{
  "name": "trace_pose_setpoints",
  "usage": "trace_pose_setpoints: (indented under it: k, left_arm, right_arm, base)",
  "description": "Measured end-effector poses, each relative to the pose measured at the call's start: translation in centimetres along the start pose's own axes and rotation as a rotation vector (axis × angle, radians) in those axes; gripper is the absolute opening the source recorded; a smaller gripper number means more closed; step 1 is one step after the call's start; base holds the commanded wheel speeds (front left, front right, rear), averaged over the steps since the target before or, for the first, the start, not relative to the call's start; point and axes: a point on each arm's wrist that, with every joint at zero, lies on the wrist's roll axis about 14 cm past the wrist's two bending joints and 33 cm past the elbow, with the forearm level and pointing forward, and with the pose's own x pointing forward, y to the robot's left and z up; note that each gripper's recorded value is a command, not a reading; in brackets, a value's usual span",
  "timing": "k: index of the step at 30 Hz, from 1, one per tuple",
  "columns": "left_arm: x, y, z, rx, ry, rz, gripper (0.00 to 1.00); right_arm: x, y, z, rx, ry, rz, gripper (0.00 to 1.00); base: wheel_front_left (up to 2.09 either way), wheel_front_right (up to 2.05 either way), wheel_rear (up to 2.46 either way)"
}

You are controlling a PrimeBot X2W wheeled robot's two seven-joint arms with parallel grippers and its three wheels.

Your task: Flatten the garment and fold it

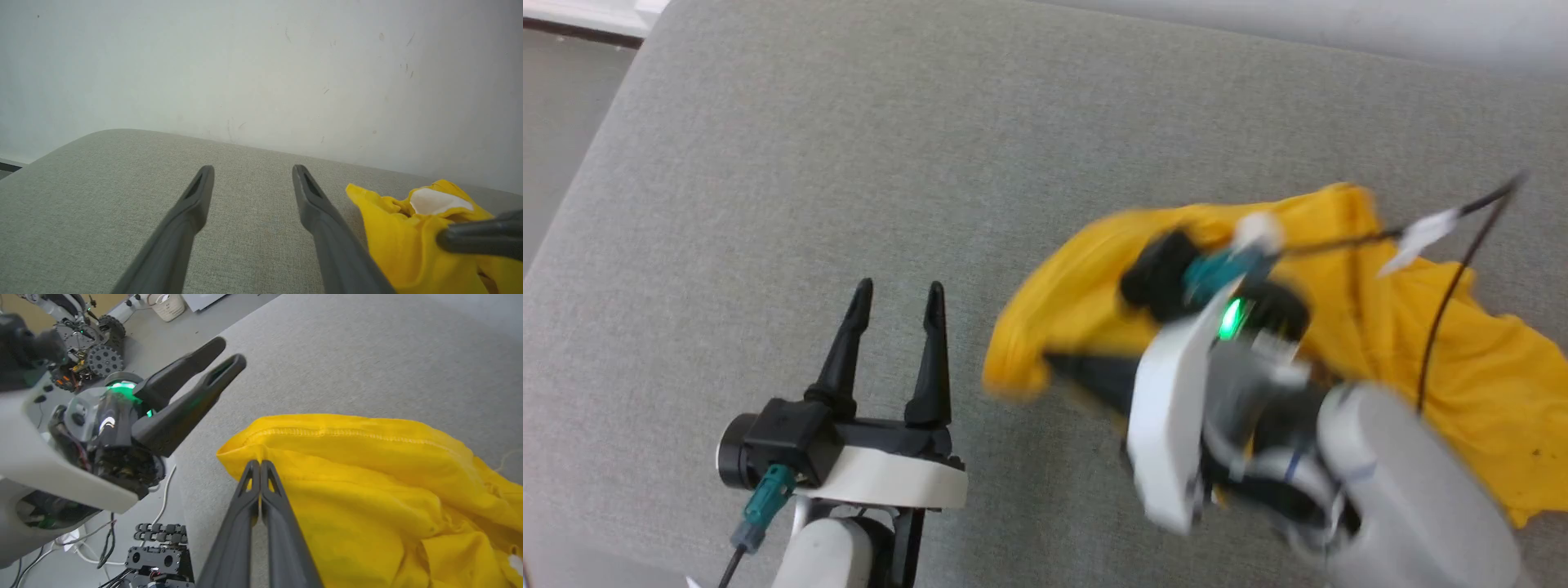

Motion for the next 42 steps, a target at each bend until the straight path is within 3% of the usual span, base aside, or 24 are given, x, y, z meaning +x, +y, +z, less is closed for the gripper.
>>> trace_pose_setpoints:
  k: [3, 7, 8, 9, 12, 18, 21, 25, 29, 33, 35, 38, 42]
  left_arm:
    - [0.0, 0.3, 0.1, 0.002, -0.002, 0.009, 1.00]
    - [-0.2, 0.8, -0.2, 0.006, 0.008, 0.023, 1.00]
    - [-0.3, 0.8, -0.4, 0.006, 0.013, 0.024, 1.00]
    - [-0.4, 0.8, -0.4, 0.006, 0.015, 0.025, 1.00]
    - [-0.4, 0.7, -0.5, 0.004, 0.017, 0.021, 1.00]
    - [-0.4, 0.0, -0.1, -0.004, 0.006, -0.001, 1.00]
    - [-0.5, -0.4, 0.3, 0.007, -0.007, -0.019, 1.00]
    - [-1.0, -0.9, 0.4, 0.014, -0.008, -0.040, 1.00]
    - [-1.1, -1.6, 0.8, 0.015, -0.022, -0.062, 1.00]
    - [-1.6, -2.2, 0.5, 0.012, -0.011, -0.085, 1.00]
    - [-1.6, -2.5, 0.3, 0.011, -0.007, -0.095, 1.00]
    - [-1.7, -2.9, 0.0, 0.005, 0.003, -0.107, 1.00]
    - [-1.5, -4.1, -0.6, 0.015, 0.016, -0.148, 1.00]
  right_arm:
    - [-0.5, 2.6, -4.1, 0.019, 0.130, 0.079, 0.00]
    - [-2.2, 1.9, -10.3, 0.053, 0.326, 0.069, 0.00]
    - [-2.6, 1.4, -11.2, 0.050, 0.348, 0.052, 0.45]
    - [-2.7, 1.0, -11.5, 0.057, 0.347, 0.041, 1.00]
    - [-2.5, 0.7, -10.3, 0.052, 0.268, 0.023, 1.00]
    - [-3.4, -1.2, -1.6, 0.088, -0.135, -0.071, 1.00]
    - [-6.3, -4.0, 2.8, 0.051, -0.350, -0.208, 1.00]
    - [-12.9, -8.7, 5.5, -0.050, -0.562, -0.502, 1.00]
    - [-19.8, -11.8, 3.0, -0.091, -0.639, -0.810, 1.00]
    - [-24.4, -12.7, -2.5, -0.050, -0.608, -1.013, 1.00]
    - [-25.8, -12.7, -5.2, -0.027, -0.572, -1.068, 1.00]
    - [-26.6, -12.5, -9.1, 0.096, -0.563, -1.090, 1.00]
    - [-27.1, -12.3, -10.6, 0.139, -0.585, -1.108, 1.00]
  base:
    - [0.00, 0.00, 0.00]
    - [0.00, 0.00, 0.00]
    - [0.00, 0.00, 0.00]
    - [0.00, 0.00, 0.00]
    - [0.00, 0.00, 0.00]
    - [0.00, 0.00, 0.00]
    - [0.00, 0.00, 0.00]
    - [0.00, 0.00, 0.00]
    - [0.00, 0.00, 0.00]
    - [0.00, 0.00, 0.00]
    - [0.00, 0.00, 0.00]
    - [0.00, 0.00, 0.00]
    - [0.00, 0.00, 0.00]
